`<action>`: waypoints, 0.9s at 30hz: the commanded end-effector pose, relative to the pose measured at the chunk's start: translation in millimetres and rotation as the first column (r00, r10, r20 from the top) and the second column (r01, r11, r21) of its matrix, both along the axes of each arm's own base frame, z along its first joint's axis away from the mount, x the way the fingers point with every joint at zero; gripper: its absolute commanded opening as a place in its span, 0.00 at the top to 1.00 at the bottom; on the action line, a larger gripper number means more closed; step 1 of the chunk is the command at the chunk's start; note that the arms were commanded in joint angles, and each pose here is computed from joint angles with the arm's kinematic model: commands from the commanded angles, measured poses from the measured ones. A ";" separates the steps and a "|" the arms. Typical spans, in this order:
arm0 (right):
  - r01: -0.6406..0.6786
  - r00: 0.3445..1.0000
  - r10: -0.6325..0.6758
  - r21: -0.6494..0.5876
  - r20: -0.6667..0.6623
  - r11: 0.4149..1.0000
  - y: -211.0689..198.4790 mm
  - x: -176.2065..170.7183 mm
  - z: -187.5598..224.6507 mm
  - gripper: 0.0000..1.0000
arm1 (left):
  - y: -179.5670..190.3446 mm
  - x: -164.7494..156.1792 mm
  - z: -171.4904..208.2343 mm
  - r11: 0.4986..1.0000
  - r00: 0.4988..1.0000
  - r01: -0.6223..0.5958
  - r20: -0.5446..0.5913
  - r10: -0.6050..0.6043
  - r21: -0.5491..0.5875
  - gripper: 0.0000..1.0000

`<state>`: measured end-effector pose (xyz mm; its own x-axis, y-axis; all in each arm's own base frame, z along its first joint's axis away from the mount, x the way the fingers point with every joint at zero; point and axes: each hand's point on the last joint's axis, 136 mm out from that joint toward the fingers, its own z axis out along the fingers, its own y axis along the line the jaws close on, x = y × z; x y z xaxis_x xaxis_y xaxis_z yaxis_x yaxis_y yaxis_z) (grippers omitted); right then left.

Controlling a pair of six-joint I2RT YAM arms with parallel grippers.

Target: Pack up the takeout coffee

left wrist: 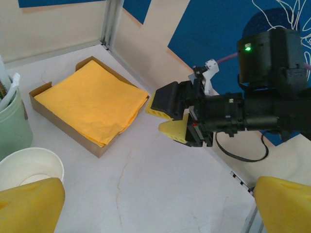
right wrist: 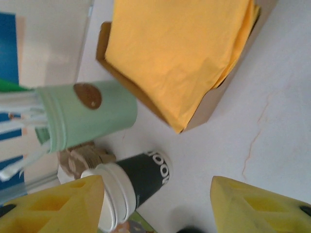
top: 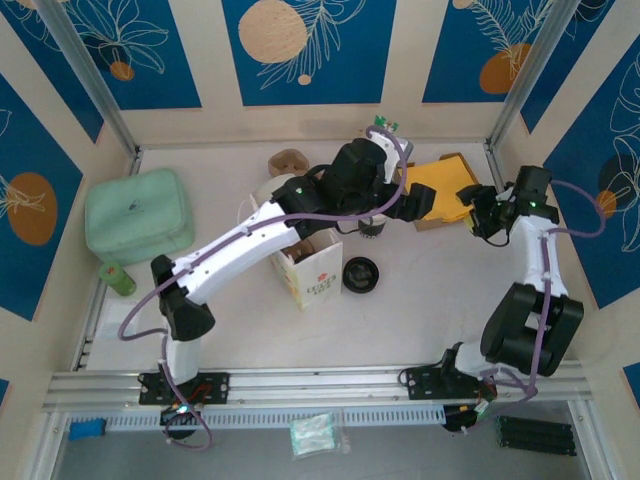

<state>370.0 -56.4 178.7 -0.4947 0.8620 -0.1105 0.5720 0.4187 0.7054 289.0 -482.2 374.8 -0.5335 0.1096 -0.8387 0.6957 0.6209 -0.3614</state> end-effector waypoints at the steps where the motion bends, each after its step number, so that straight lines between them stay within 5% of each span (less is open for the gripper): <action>1: 0.036 0.999 -0.036 0.068 0.000 0.997 -7.6 14.3 -9.4 0.40 | -7.2 -4.6 7.8 0.999 0.999 0.041 0.023 -0.041 0.001 0.00; 14: 0.090 0.988 -0.077 0.098 -0.133 0.991 -28.6 36.9 -77.2 0.51 | -6.4 4.1 7.3 0.999 0.998 0.048 0.032 -0.048 -0.001 0.01; 27: 0.083 0.985 -0.068 0.087 -0.160 0.993 -32.0 56.3 -90.1 0.57 | -10.2 12.5 2.7 0.999 0.999 0.050 0.007 -0.050 -0.021 0.01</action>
<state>418.4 -88.5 84.5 -0.4259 0.9030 0.0565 0.7113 0.2956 0.6377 298.6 -487.9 370.0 -0.5277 0.1337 -0.8388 0.7171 0.5994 -0.3557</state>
